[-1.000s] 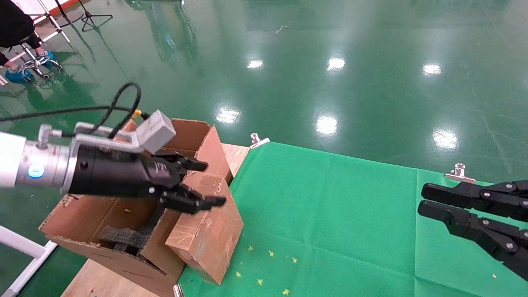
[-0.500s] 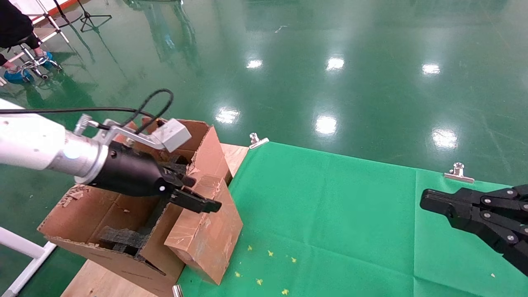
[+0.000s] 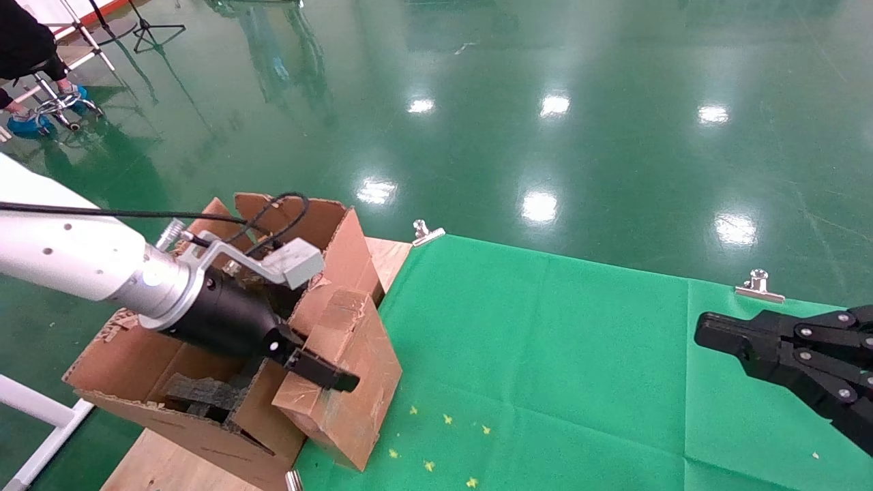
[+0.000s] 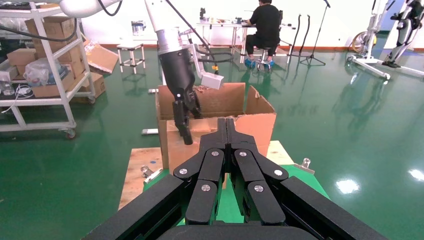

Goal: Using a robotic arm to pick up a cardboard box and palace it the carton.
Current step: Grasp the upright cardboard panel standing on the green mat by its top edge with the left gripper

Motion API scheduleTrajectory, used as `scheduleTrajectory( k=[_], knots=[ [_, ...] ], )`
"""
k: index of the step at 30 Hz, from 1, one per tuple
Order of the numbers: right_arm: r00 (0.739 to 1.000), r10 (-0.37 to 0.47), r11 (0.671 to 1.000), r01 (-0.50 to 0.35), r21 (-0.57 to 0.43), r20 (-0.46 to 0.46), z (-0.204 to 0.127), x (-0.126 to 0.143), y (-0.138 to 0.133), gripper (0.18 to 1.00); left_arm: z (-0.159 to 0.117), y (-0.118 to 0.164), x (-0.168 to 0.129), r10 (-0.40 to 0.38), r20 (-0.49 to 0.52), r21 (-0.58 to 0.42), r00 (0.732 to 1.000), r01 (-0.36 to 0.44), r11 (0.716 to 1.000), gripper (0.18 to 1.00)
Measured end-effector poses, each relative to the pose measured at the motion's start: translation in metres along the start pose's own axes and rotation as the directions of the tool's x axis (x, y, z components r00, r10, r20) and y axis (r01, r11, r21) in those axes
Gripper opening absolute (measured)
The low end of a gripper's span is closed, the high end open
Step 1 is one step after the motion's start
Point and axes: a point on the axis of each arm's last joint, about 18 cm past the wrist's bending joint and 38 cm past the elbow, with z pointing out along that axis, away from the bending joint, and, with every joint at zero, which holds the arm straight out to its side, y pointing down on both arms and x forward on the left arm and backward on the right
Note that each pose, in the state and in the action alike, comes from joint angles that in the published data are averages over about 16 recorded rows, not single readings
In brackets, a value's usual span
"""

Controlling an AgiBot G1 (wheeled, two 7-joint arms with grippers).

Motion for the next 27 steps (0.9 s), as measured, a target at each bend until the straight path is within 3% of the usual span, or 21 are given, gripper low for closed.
scheduleTrajectory(
  k=[14, 27],
  knots=[
    [1.000, 0.000, 1.000, 0.000, 0.000, 0.000, -0.0001, 0.0001, 0.0001, 0.227, 0.0037, 0.0024, 0.0008, -0.002, 0.008, -0.036, 1.000, 0.002, 0.999, 0.985],
    [1.000, 0.000, 1.000, 0.000, 0.000, 0.000, -0.0001, 0.0001, 0.0001, 0.414, 0.0030, 0.0021, 0.0007, -0.005, 0.004, -0.026, 1.000, 0.005, 1.000, 0.861]
  ],
)
